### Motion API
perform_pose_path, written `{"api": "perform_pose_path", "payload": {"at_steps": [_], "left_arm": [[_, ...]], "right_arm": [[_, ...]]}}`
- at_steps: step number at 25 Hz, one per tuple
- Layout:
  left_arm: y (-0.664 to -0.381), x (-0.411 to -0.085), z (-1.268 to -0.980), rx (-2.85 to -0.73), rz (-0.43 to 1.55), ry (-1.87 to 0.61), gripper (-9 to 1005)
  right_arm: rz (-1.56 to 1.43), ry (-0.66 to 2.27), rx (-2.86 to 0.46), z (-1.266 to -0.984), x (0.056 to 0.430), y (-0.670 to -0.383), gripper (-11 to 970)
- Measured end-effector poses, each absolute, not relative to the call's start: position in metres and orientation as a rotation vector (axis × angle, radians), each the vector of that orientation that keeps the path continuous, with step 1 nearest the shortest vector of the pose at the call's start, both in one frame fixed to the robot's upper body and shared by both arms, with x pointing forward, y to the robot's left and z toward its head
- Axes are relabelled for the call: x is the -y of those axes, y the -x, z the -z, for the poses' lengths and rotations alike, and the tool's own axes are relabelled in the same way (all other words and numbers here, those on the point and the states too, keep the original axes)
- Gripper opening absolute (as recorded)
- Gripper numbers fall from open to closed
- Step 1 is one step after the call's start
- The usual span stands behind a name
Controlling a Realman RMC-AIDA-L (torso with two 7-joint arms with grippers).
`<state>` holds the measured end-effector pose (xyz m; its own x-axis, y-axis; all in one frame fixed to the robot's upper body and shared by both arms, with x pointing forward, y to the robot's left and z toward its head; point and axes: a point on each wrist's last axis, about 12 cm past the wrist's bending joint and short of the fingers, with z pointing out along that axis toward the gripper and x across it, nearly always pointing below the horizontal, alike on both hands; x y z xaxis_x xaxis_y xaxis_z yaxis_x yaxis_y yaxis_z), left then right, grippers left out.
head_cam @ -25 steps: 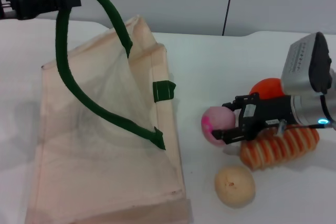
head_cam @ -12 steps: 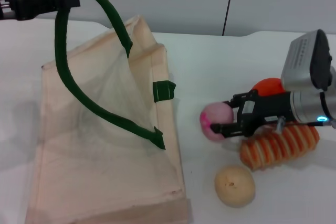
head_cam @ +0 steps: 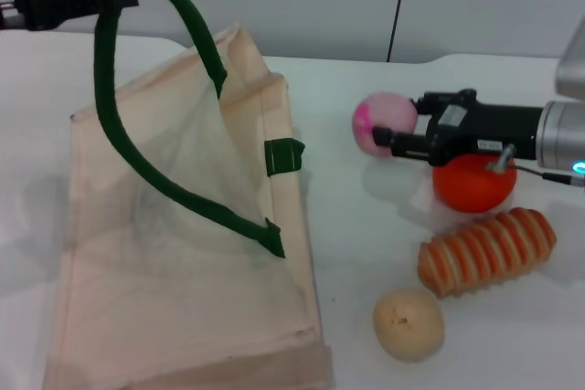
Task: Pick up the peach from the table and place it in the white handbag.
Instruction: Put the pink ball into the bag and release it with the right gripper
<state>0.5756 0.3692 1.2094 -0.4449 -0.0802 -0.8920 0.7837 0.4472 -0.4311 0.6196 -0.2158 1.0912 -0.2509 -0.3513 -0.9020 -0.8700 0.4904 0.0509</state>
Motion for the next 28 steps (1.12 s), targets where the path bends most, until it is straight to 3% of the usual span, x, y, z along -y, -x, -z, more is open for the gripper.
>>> {"api": "perform_pose_path", "payload": {"at_steps": [7, 22, 28], "left_arm": [[-0.588, -0.357, -1.222, -1.722, 1.149, -0.654, 143], [-0.595, -0.349, -1.229, -1.706, 1.164, -0.682, 144], [-0.595, -0.349, -1.229, -1.703, 1.164, -0.685, 144]], "right_arm": [[-0.843, 1.156, -1.652, -1.114, 0.197, -0.614, 608], [-0.891, 1.512, -1.584, -1.120, 0.137, -0.611, 586], [-0.853, 1.615, -1.566, -1.120, 0.120, -0.611, 629]]}}
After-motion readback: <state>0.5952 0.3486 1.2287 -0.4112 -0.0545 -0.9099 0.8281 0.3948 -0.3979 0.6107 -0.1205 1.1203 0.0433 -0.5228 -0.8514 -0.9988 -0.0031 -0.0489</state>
